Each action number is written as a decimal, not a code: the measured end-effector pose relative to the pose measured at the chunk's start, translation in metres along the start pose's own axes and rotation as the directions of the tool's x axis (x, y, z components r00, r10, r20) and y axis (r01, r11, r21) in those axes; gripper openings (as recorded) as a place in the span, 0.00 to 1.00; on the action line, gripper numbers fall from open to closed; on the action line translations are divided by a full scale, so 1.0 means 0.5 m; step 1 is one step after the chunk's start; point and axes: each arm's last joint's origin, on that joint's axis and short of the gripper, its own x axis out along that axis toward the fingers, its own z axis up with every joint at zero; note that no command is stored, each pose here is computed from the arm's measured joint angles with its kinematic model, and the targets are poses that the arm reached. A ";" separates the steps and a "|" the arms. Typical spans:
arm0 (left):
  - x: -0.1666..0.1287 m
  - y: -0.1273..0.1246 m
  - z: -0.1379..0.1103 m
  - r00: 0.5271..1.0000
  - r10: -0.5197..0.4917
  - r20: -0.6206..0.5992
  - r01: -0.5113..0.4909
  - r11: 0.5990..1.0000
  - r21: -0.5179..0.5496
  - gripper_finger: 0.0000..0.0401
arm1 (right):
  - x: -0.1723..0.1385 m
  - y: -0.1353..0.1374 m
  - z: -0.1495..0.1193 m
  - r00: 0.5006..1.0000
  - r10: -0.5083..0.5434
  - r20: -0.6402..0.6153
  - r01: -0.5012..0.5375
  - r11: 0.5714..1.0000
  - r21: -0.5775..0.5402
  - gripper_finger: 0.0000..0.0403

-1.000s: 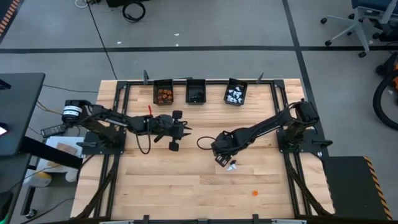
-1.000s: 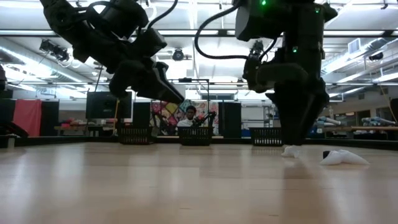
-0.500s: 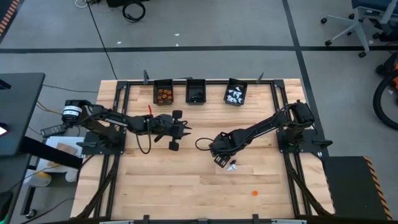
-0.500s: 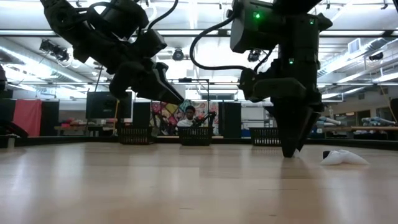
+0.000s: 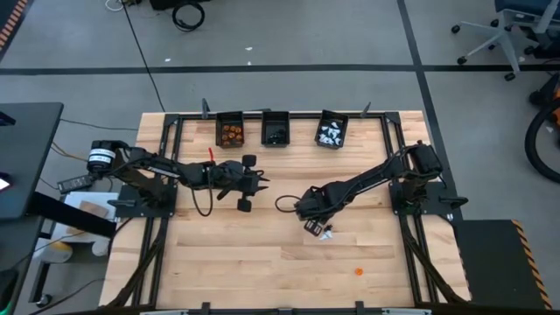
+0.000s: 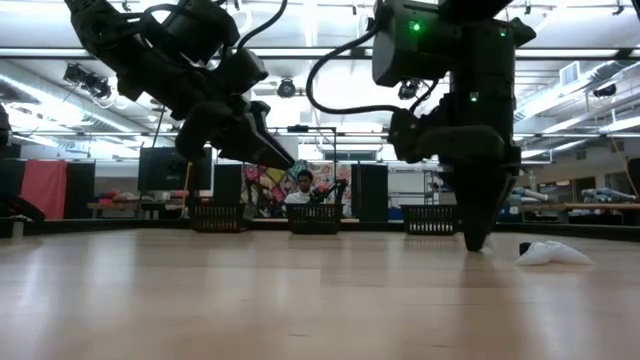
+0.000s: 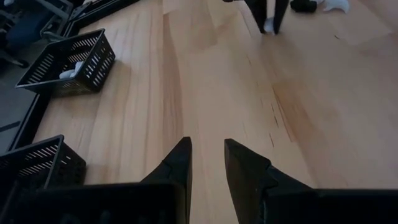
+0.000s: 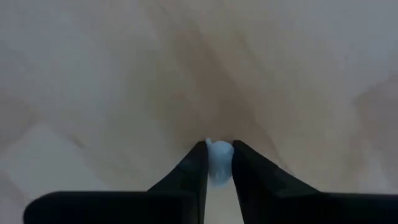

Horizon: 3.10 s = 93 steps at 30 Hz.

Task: Sort Halloween decoration
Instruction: Put the white ghost toy into the right black basket

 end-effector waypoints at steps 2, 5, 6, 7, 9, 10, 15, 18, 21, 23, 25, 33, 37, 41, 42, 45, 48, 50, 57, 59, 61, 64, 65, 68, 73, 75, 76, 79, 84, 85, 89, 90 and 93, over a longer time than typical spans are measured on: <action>0.000 0.000 -0.001 1.000 -0.001 -0.003 0.001 1.000 0.000 0.18 | -0.005 -0.001 0.002 0.999 -0.034 0.002 0.034 0.999 -0.021 0.17; 0.000 -0.001 -0.003 1.000 -0.009 -0.014 0.009 1.000 0.000 0.18 | -0.022 0.001 0.014 0.998 -0.043 0.038 0.045 0.997 -0.060 0.17; 0.000 -0.003 -0.005 1.000 -0.023 -0.019 0.023 1.000 -0.001 0.18 | -0.025 0.000 0.018 0.998 -0.041 0.046 0.044 0.996 -0.076 0.17; 0.003 -0.005 -0.007 0.999 -0.040 -0.021 0.039 0.999 -0.004 0.18 | -0.028 -0.003 0.022 0.998 -0.043 0.049 0.047 0.995 -0.089 0.17; 0.009 -0.010 -0.013 0.997 -0.074 -0.032 0.074 0.997 -0.010 0.18 | -0.036 -0.015 0.030 0.996 -0.059 0.062 0.065 0.993 -0.102 0.17; 0.012 -0.012 -0.016 0.996 -0.087 -0.035 0.086 0.996 -0.013 0.18 | -0.042 -0.024 0.037 0.995 -0.069 0.075 0.076 0.992 -0.098 0.17; 0.029 -0.021 -0.031 0.992 -0.110 -0.067 0.107 0.993 -0.049 0.18 | -0.076 -0.077 0.064 0.983 -0.130 0.127 0.142 0.985 -0.093 0.17; 0.035 -0.024 -0.038 0.989 -0.117 -0.085 0.112 0.991 -0.069 0.18 | -0.102 -0.116 0.082 0.975 -0.152 0.160 0.168 0.981 -0.097 0.17; 0.039 -0.026 -0.041 0.989 -0.119 -0.087 0.111 0.990 -0.088 0.18 | -0.126 -0.161 0.104 0.962 -0.180 0.208 0.201 0.975 -0.089 0.17; 0.040 -0.026 -0.041 0.989 -0.119 -0.087 0.110 0.989 -0.103 0.18 | -0.136 -0.197 0.119 0.954 -0.205 0.219 0.225 0.972 -0.072 0.17; 0.041 -0.027 -0.043 0.988 -0.122 -0.095 0.110 0.986 -0.123 0.18 | -0.143 -0.235 0.136 0.947 -0.229 0.225 0.246 0.968 -0.048 0.17; 0.038 -0.052 -0.034 0.984 -0.158 -0.085 0.142 0.975 -0.170 0.18 | -0.138 -0.389 0.192 0.941 -0.267 0.210 0.269 0.963 0.020 0.17; 0.035 -0.069 -0.030 0.980 -0.181 -0.084 0.163 0.970 -0.183 0.18 | -0.138 -0.470 0.210 0.951 -0.206 0.232 0.195 0.978 0.070 0.17; 0.033 -0.079 -0.026 0.981 -0.176 -0.086 0.156 0.968 -0.198 0.18 | -0.125 -0.543 0.221 0.957 -0.147 0.249 0.120 0.986 0.118 0.17; 0.033 -0.081 -0.026 0.981 -0.175 -0.086 0.155 0.967 -0.200 0.18 | -0.118 -0.556 0.220 0.962 -0.130 0.240 0.102 0.987 0.125 0.17; 0.032 -0.086 -0.024 0.981 -0.174 -0.087 0.153 0.967 -0.206 0.18 | -0.096 -0.585 0.227 0.970 -0.076 0.232 0.042 0.988 0.149 0.17; 0.031 -0.090 -0.023 0.982 -0.170 -0.088 0.149 0.967 -0.207 0.18 | -0.066 -0.599 0.234 0.977 -0.049 0.210 0.015 0.987 0.159 0.20; 0.031 -0.090 -0.024 0.982 -0.165 -0.094 0.142 0.967 -0.213 0.18 | -0.048 -0.605 0.234 0.983 -0.029 0.181 0.000 0.987 0.158 0.24; 0.030 -0.093 -0.026 0.982 -0.148 -0.116 0.121 0.971 -0.208 0.18 | -0.036 -0.603 0.236 0.985 0.011 0.173 -0.035 0.990 0.135 0.39; 0.030 -0.093 -0.026 0.982 -0.147 -0.116 0.121 0.971 -0.208 0.18 | -0.042 -0.601 0.235 0.985 0.011 0.175 -0.035 0.991 0.132 0.43; 0.030 -0.093 -0.026 0.982 -0.147 -0.116 0.121 0.971 -0.207 0.18 | -0.058 -0.597 0.232 0.981 0.008 0.195 -0.033 0.991 0.127 0.45; 0.030 -0.093 -0.026 0.982 -0.147 -0.115 0.122 0.972 -0.200 0.18 | -0.092 -0.581 0.227 0.972 -0.001 0.234 -0.027 0.993 0.116 0.46; 0.030 -0.093 -0.026 0.982 -0.147 -0.115 0.122 0.972 -0.199 0.18 | -0.108 -0.574 0.224 0.966 -0.002 0.258 -0.028 0.993 0.113 0.46; 0.030 -0.092 -0.026 0.982 -0.146 -0.115 0.122 0.972 -0.199 0.18 | -0.150 -0.543 0.213 0.952 0.008 0.306 -0.041 0.994 0.102 0.45; 0.030 -0.092 -0.026 0.983 -0.146 -0.115 0.124 0.977 -0.176 0.18 | -0.186 -0.447 0.192 0.951 0.069 0.302 -0.064 0.998 -0.027 0.45; 0.030 -0.092 -0.025 0.983 -0.144 -0.112 0.124 0.978 -0.170 0.18 | -0.189 -0.399 0.186 0.950 0.099 0.296 -0.071 0.992 -0.104 0.45; 0.030 -0.091 -0.025 0.984 -0.141 -0.110 0.122 0.979 -0.163 0.18 | -0.189 -0.375 0.182 0.949 0.114 0.293 -0.075 0.987 -0.144 0.45; 0.030 -0.091 -0.025 0.984 -0.138 -0.112 0.121 0.982 -0.146 0.18 | -0.192 -0.300 0.166 0.945 0.170 0.278 -0.094 0.958 -0.270 0.45; 0.030 -0.091 -0.025 0.984 -0.138 -0.111 0.127 0.987 -0.097 0.18 | -0.194 -0.183 0.119 0.940 0.256 0.226 -0.134 0.886 -0.444 0.45; 0.030 -0.091 -0.025 0.984 -0.138 -0.112 0.129 0.988 -0.086 0.18 | -0.192 -0.160 0.109 0.938 0.270 0.218 -0.141 0.870 -0.472 0.45; 0.031 -0.091 -0.024 0.985 -0.136 -0.104 0.132 0.990 -0.042 0.18 | -0.173 -0.085 0.055 0.939 0.298 0.170 -0.149 0.802 -0.578 0.45; 0.031 -0.090 -0.023 0.986 -0.134 -0.102 0.131 0.991 -0.037 0.18 | -0.165 -0.067 0.042 0.939 0.298 0.173 -0.138 0.787 -0.602 0.45; 0.031 -0.089 -0.020 0.988 -0.129 -0.085 0.127 0.992 -0.021 0.18 | -0.136 -0.022 -0.004 0.945 0.284 0.160 -0.109 0.737 -0.667 0.45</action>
